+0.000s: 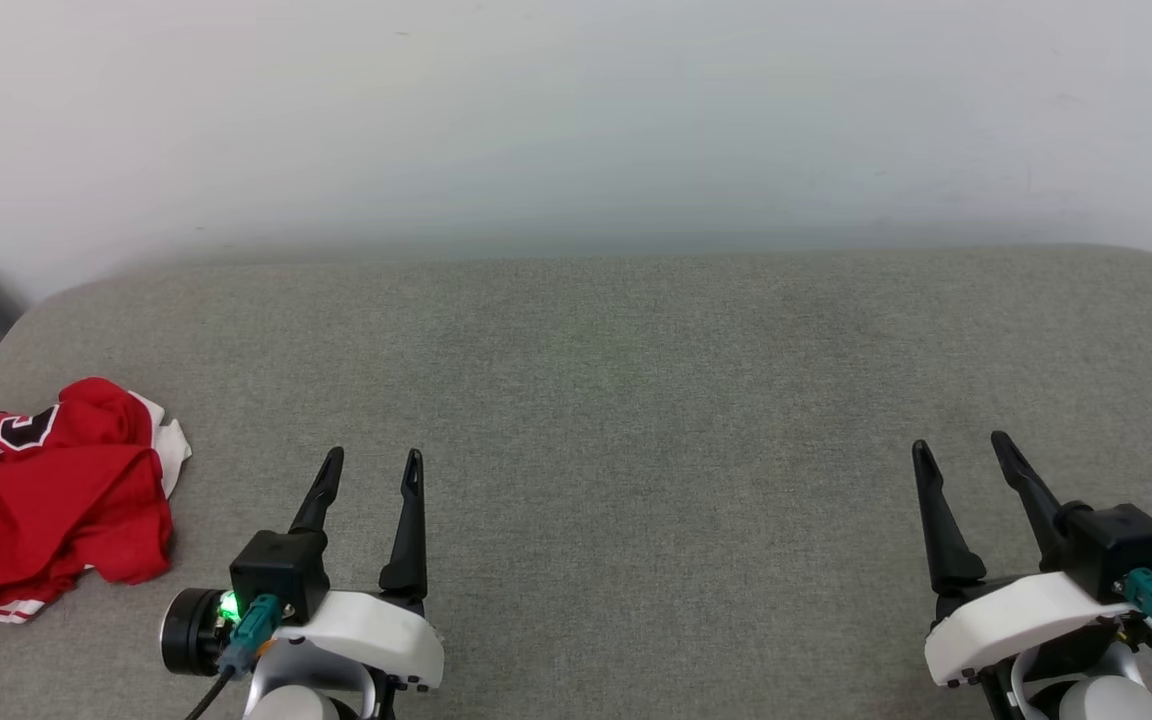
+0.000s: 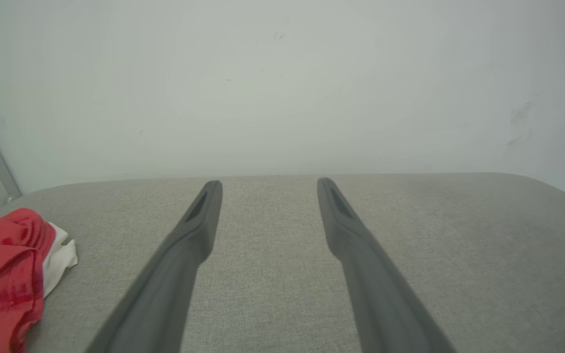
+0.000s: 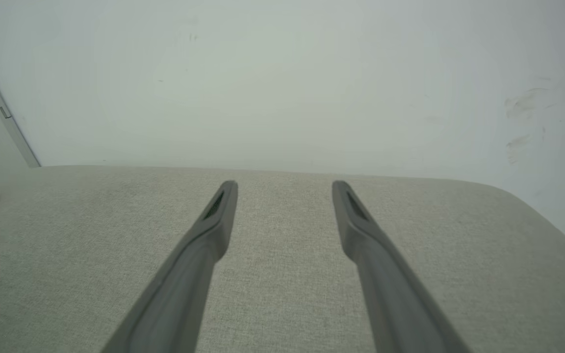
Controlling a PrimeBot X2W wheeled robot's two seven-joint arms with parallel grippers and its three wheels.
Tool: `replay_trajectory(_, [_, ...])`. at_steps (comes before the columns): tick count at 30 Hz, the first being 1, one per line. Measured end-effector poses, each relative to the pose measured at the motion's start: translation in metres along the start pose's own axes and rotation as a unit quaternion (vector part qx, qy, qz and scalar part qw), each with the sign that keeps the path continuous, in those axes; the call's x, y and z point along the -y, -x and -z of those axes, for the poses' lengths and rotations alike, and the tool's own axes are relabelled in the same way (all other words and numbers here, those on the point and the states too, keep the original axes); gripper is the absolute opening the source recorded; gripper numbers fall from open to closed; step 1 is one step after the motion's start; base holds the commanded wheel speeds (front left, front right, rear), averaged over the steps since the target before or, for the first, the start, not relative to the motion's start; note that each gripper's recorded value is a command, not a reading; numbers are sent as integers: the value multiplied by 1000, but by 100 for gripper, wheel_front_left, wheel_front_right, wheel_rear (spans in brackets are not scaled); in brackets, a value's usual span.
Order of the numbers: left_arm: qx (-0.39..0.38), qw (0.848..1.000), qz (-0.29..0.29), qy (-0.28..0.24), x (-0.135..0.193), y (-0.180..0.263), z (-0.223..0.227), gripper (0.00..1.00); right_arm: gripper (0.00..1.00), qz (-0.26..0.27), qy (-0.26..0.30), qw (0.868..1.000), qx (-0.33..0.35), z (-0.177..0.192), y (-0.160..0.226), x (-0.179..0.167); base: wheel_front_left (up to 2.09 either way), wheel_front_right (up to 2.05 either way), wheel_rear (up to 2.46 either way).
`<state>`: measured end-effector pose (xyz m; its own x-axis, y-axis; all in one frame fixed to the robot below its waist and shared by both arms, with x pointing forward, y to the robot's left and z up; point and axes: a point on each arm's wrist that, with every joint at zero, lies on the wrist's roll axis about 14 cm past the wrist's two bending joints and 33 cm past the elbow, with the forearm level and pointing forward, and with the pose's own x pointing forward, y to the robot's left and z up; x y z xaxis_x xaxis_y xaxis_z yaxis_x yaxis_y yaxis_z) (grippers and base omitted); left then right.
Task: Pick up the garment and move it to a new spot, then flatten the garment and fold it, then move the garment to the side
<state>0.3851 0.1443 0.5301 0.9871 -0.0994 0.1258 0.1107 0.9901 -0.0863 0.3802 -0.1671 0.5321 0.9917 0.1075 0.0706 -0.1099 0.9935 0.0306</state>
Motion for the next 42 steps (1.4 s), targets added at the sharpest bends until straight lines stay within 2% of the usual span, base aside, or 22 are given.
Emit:
replay_trajectory(16, [12, 999, 3, -36, 4, -1, -2, 100, 100, 7, 12, 1000, 13, -5, 0, 5, 0, 0, 0])
replay_trajectory(24, [12, 999, -19, -27, -8, 3, -3, 100, 100, -6, 10, 1000, 10, -3, -5, -4, 0, 0, 0])
replay_trajectory(31, [5, 997, -63, -37, -38, 17, -1, 100, 100, -54, 7, 998, 7, -1, -19, -36, 0, 0, 0])
replay_trajectory(42, [15, 981, -184, -53, -116, 64, -17, 100, 100, -172, -8, 985, 6, 3, -45, -121, 0, 0, 0])
